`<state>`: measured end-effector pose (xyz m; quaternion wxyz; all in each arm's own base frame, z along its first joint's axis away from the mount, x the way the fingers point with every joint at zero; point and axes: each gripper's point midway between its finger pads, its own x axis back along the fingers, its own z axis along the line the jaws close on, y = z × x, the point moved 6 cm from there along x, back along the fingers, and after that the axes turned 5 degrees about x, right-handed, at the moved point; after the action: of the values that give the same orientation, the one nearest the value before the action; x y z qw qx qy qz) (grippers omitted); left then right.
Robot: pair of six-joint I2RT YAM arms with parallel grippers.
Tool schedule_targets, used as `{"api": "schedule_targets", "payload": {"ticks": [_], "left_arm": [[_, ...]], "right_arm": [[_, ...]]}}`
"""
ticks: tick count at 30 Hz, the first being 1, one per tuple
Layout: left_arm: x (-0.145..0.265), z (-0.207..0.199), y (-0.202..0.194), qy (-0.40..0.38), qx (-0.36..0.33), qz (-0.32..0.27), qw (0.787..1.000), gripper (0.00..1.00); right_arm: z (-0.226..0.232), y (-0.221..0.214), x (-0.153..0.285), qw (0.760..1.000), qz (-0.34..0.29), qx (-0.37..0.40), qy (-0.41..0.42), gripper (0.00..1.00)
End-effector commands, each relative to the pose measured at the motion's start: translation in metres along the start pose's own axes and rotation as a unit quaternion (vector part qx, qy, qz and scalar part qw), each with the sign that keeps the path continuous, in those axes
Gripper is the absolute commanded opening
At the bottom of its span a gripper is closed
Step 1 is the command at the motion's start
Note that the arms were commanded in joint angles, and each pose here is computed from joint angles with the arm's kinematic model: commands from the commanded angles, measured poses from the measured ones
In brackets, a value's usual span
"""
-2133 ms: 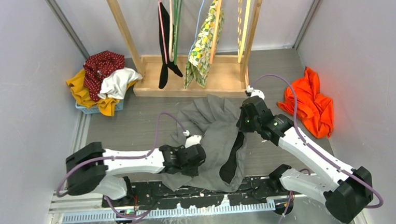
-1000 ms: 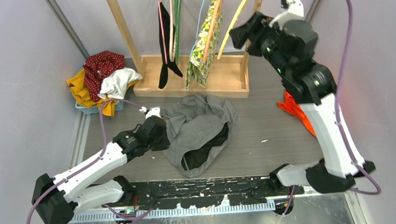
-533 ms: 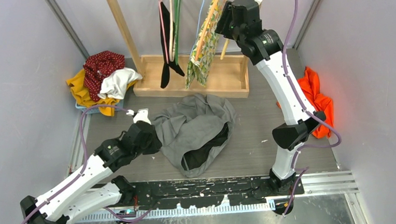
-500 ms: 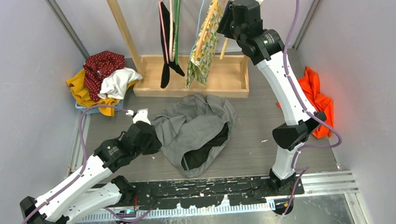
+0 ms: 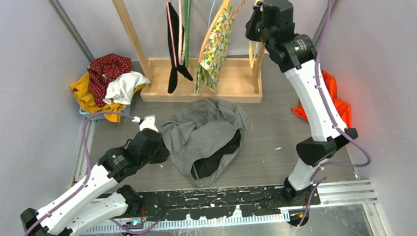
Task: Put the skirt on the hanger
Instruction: Pick up the hanger from the clothesline.
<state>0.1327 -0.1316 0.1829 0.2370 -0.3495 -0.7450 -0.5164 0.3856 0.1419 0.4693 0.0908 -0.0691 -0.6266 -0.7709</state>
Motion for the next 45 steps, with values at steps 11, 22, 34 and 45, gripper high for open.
{"api": "schedule_targets", "payload": {"ticks": [11,22,34,45], "left_arm": [[0.0,-0.004,0.0,-0.011,0.005,-0.001,1.0,0.17],[0.007,-0.002,0.002,-0.016,0.005,-0.006,1.0,0.17],[0.013,-0.028,-0.004,-0.089,-0.019,0.051,0.995,0.23],[0.012,-0.071,-0.06,-0.137,-0.116,0.135,0.974,0.41]], "right_arm": [[0.004,0.071,0.086,0.968,-0.124,-0.051,0.211,0.01],[-0.029,0.008,0.119,0.964,-0.046,-0.134,0.223,0.01],[-0.042,-0.058,0.192,0.955,0.064,-0.155,0.243,0.01],[-0.038,-0.124,0.284,0.889,0.232,-0.193,0.345,0.01]]}}
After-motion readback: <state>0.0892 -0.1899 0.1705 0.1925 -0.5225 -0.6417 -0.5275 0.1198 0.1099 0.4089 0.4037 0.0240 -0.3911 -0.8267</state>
